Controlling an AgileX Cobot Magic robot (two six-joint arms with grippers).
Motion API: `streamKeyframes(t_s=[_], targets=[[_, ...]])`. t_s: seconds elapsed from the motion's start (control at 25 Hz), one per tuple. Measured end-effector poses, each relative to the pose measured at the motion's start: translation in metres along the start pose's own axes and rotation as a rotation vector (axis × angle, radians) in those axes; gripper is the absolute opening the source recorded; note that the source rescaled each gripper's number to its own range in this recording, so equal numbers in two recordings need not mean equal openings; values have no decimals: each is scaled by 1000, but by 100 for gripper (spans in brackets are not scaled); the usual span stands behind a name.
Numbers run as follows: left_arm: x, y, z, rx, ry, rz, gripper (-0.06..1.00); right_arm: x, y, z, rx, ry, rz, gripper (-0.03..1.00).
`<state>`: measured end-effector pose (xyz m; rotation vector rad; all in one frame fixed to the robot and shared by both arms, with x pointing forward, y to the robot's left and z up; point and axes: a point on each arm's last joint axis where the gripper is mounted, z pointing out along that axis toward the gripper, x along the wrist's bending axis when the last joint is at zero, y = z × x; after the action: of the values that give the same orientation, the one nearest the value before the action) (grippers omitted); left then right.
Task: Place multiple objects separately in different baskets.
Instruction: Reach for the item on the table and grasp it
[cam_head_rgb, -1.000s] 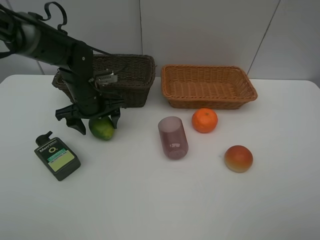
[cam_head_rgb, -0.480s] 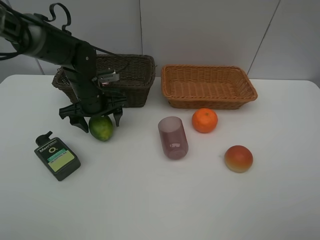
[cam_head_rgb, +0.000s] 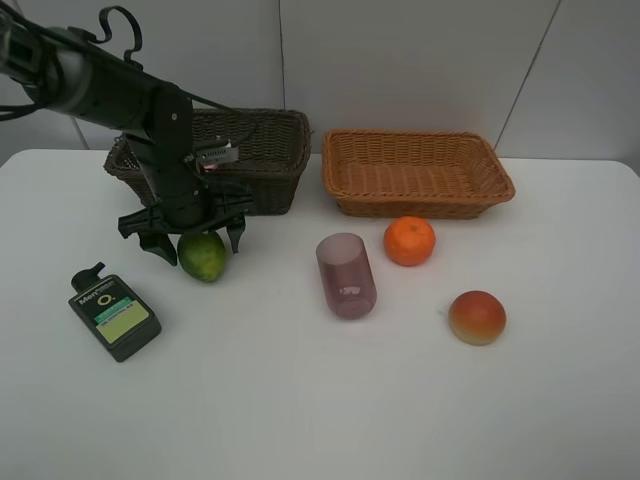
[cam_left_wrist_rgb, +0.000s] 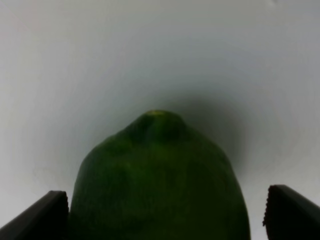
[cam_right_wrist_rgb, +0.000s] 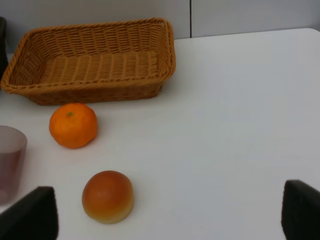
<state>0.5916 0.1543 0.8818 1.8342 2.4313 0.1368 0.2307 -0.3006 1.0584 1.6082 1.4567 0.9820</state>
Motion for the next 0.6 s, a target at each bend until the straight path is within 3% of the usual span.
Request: streamKeyframes(t_s=[0.6], targets=[[1, -2, 10, 34, 30, -1, 100, 0, 0, 0, 0, -1, 0, 94]])
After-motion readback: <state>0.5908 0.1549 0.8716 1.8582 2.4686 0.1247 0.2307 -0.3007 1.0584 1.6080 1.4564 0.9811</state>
